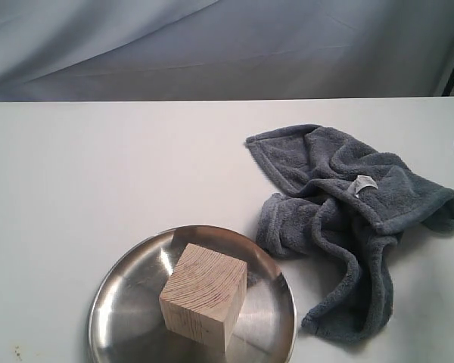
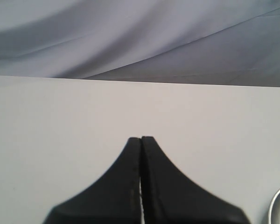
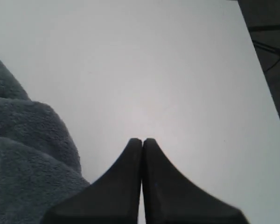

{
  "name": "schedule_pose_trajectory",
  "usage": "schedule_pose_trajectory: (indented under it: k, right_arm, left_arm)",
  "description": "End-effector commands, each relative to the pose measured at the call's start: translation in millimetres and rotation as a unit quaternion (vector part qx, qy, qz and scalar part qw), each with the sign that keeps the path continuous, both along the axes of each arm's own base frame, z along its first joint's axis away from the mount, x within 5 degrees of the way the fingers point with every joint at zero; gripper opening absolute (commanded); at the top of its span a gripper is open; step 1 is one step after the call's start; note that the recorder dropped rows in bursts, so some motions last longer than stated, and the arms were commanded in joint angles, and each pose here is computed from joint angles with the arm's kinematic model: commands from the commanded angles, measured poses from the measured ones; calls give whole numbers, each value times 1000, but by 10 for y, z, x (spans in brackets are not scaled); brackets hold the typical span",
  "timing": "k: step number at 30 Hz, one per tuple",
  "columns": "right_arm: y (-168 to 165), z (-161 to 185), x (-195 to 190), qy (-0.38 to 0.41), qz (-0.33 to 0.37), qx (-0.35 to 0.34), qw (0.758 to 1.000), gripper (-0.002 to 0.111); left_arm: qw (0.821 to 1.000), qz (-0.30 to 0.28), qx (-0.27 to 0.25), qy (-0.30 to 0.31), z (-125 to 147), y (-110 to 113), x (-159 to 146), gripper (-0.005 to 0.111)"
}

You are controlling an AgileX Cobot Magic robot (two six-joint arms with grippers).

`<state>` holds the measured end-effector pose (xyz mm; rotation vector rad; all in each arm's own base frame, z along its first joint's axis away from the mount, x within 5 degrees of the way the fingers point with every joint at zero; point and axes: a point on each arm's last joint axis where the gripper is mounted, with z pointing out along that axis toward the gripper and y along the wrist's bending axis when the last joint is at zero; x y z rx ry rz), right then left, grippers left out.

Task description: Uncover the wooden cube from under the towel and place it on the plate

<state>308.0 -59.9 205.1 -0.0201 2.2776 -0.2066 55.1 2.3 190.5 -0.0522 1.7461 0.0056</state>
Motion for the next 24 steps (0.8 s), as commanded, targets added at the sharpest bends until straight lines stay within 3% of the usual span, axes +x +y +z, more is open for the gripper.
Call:
schedule_pose_trajectory:
  k: [1,6,9,12,13,14,15,18,20,24]
  right_arm:
    - [70,309,-344,-29,22,-22,999,0]
    - [187,403,-843,-28,57,-53,997,0]
    - [235,423,-1061,-36,45,-36,998,0]
    - [299,641,-1213,-103,-7,54,993,0]
    - [332,722,-1268,-134,-43,128,982,0]
    - [362,770,-1306,-152,-74,198,966,0]
    - [399,827,-1345,-171,-121,304,929,0]
    - [448,925,-1386,-196,-198,490,826,0]
    - [462,959,-1380,-198,-235,578,756,0]
    - [459,1009,-1362,-203,-276,679,649,0]
  left_arm:
    - [1000,0,-5,-1,-10,-2,-1,0]
    - [1000,0,-5,-1,-10,-2,-1,0]
    - [1000,0,-5,-1,-10,-2,-1,0]
    - [1000,0,-5,-1,-10,-2,-1,0]
    - [1000,0,-5,-1,-10,-2,-1,0]
    - [1000,0,-5,-1,-10,-2,-1,0]
    - [1000,0,-5,-1,-10,-2,-1,0]
    - [1000,0,-5,-1,-10,-2,-1,0]
    - [1000,0,-5,-1,-10,-2,-1,0]
    - [1000,0,-5,-1,-10,-2,-1,0]
